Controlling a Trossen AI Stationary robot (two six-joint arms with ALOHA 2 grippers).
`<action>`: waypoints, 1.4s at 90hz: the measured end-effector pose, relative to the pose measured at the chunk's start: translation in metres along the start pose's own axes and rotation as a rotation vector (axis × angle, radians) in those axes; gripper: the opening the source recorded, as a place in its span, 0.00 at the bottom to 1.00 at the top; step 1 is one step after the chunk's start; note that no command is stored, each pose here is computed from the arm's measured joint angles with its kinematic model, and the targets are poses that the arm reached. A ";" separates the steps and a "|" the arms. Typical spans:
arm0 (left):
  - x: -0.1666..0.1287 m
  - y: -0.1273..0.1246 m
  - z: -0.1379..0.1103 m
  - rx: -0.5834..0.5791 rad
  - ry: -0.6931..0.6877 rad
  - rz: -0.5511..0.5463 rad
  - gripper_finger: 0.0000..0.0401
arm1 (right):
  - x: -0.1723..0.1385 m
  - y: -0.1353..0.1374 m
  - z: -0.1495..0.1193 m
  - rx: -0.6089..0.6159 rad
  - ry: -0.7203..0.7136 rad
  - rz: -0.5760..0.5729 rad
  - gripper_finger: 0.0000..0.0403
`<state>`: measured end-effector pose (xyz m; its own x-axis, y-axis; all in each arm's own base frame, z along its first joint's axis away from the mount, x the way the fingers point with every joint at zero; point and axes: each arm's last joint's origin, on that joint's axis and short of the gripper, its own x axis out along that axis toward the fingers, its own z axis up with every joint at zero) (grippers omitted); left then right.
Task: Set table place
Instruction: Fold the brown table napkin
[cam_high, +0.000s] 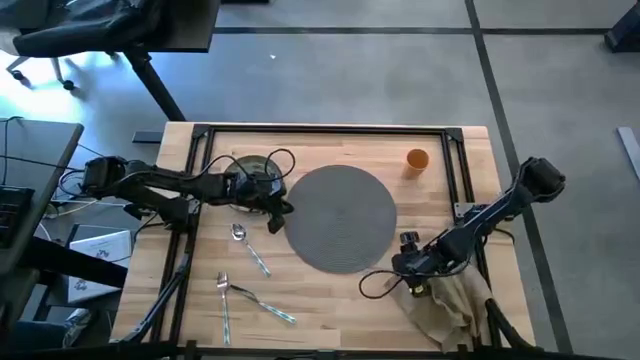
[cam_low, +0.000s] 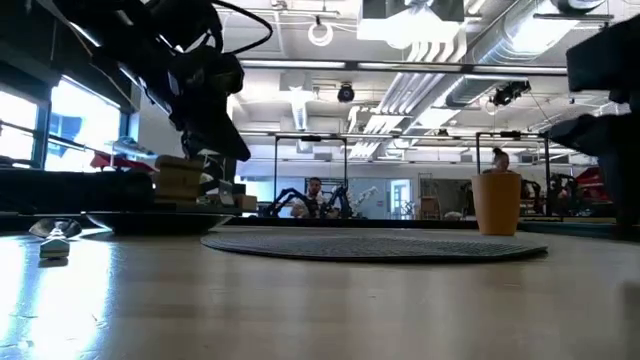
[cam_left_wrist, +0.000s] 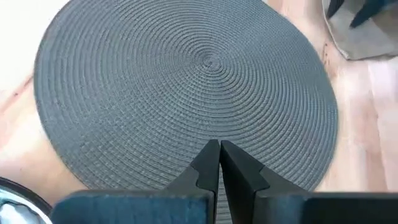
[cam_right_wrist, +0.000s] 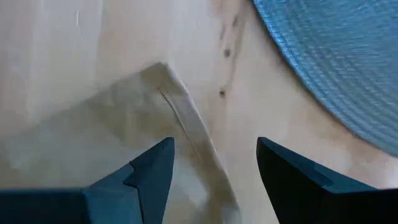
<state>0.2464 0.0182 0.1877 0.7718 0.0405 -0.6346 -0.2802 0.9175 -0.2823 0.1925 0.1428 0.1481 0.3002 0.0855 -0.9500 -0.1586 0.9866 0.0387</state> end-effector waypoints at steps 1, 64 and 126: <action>0.000 -0.001 0.000 0.000 -0.002 -0.003 0.00 | 0.002 0.002 0.000 -0.005 0.000 0.007 0.52; -0.003 -0.037 0.003 0.018 -0.124 -0.113 0.00 | 0.019 0.010 0.000 0.019 0.069 -0.007 0.03; -0.024 -0.072 0.051 0.140 -0.288 -0.184 0.00 | -0.175 -0.073 0.081 0.144 -0.462 -0.392 0.00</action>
<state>0.2774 -0.0288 0.2599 0.9366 -0.0386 -0.3483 -0.0565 0.9643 -0.2586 0.2274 0.0672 0.3365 0.6912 -0.2672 -0.6715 0.1647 0.9629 -0.2136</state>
